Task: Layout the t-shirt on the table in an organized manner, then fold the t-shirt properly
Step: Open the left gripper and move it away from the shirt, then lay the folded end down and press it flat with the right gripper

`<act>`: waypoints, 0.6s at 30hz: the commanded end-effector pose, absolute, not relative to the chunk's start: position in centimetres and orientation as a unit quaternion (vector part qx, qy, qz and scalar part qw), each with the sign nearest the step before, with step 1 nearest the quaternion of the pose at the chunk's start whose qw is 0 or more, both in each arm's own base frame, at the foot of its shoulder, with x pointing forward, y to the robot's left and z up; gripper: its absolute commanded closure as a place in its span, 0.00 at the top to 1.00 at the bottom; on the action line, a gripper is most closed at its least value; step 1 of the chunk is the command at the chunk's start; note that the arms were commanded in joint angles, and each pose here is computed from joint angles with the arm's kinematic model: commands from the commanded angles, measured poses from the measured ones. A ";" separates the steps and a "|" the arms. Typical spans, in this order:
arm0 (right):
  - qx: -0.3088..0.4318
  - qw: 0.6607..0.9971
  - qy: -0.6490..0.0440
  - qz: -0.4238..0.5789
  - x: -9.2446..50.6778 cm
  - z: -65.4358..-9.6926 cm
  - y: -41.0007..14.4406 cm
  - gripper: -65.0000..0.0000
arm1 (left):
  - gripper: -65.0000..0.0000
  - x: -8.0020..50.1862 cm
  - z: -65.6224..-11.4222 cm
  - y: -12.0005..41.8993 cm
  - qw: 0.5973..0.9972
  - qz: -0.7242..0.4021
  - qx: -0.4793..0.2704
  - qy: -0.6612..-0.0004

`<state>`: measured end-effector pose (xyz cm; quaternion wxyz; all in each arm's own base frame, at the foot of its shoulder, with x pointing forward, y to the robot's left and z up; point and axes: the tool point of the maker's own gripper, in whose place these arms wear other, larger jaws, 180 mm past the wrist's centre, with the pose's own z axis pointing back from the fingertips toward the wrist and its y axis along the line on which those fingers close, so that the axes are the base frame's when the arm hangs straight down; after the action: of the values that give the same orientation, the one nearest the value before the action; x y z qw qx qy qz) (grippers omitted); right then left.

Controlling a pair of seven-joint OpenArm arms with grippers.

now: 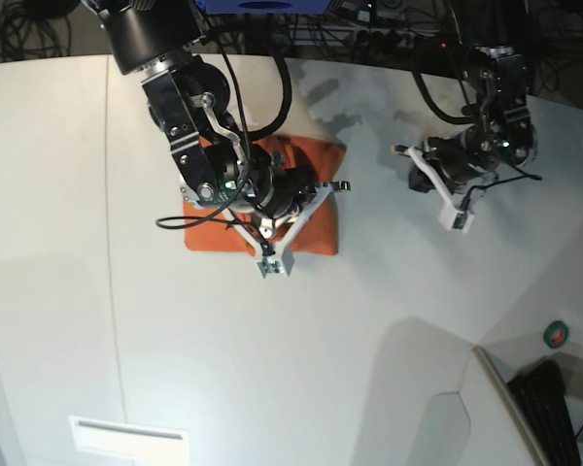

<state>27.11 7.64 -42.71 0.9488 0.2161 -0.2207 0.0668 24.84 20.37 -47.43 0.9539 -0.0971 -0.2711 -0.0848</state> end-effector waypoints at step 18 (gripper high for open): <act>0.238 0.928 -0.253 0.133 27.5 -40.0 11.7 0.61 | 0.00 20.7 -42.8 34.2 0.953 0.016 0.034 -0.301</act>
<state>26.67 10.94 -41.34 0.9365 0.2249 -0.2339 0.1334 19.74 33.60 -43.93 0.9594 0.0268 -0.2800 0.0225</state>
